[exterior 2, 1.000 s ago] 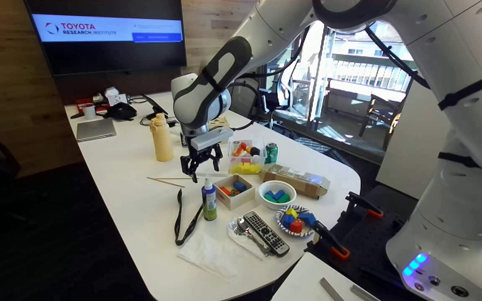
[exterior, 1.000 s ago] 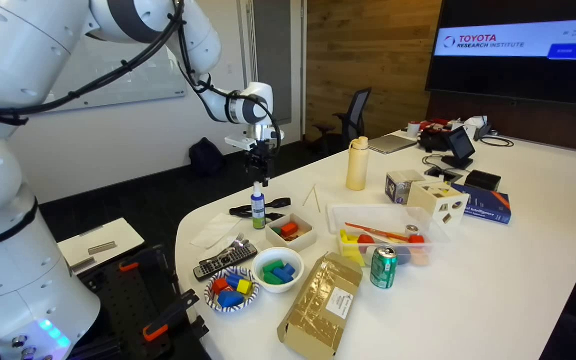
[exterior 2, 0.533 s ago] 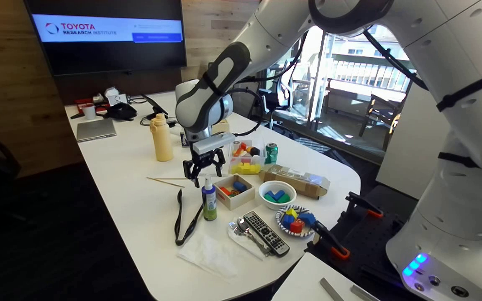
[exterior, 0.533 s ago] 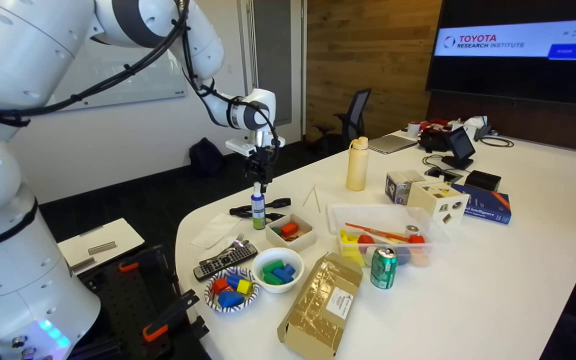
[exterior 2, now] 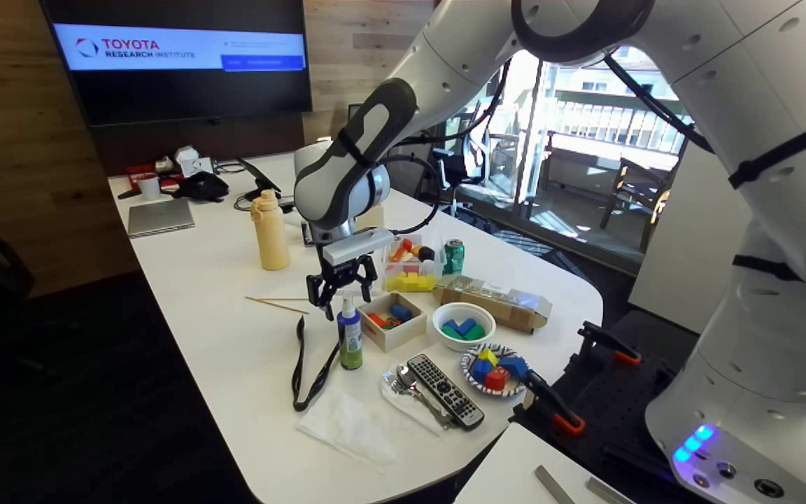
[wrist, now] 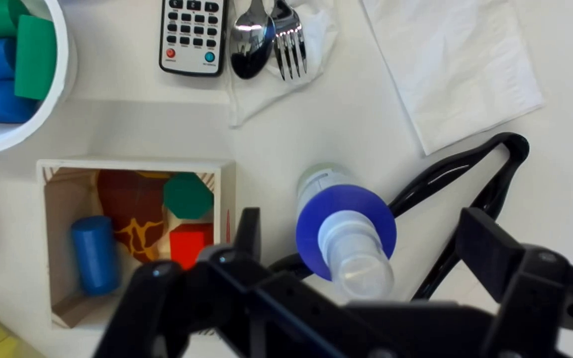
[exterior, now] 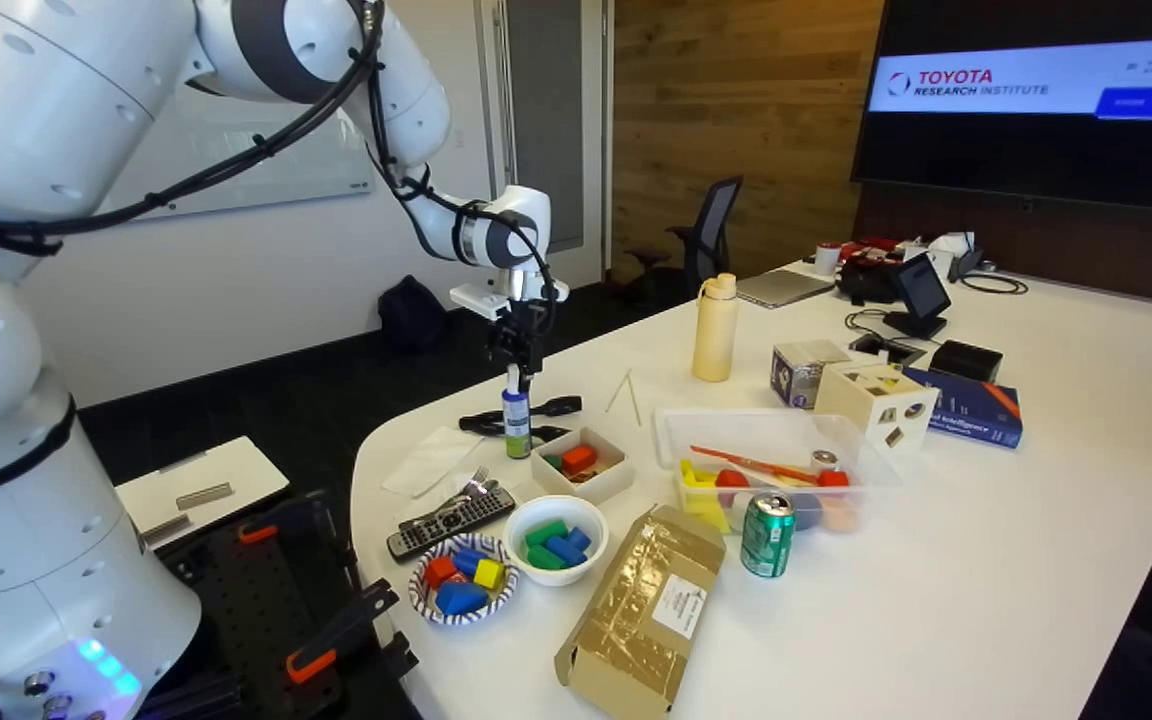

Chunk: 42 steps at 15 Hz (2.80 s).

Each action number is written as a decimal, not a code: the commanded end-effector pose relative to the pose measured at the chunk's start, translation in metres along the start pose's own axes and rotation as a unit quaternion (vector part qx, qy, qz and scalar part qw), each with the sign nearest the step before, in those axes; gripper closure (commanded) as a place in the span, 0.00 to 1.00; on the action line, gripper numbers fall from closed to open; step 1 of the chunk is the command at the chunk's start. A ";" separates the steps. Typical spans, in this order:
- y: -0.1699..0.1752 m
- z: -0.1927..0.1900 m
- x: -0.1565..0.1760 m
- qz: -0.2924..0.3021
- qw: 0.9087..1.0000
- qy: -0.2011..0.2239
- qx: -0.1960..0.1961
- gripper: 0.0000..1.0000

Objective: Move the white and blue bottle to the right.

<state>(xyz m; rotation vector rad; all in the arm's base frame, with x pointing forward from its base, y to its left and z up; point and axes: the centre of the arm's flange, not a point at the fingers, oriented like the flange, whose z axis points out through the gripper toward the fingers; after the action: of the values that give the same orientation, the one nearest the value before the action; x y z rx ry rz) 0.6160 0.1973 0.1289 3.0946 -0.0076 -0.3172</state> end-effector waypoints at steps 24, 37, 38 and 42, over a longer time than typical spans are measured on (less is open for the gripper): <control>0.047 -0.044 0.003 0.051 0.998 0.039 0.013 0.92; 0.189 -0.109 0.006 0.242 0.967 0.072 0.022 0.92; 0.197 -0.108 0.007 0.259 0.963 0.072 0.016 0.92; 0.226 -0.090 0.009 0.327 0.943 0.064 -0.014 0.92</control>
<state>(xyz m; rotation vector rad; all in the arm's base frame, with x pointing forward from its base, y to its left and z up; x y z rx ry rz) 0.6517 -0.0172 0.2229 2.9442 -0.8714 -0.0657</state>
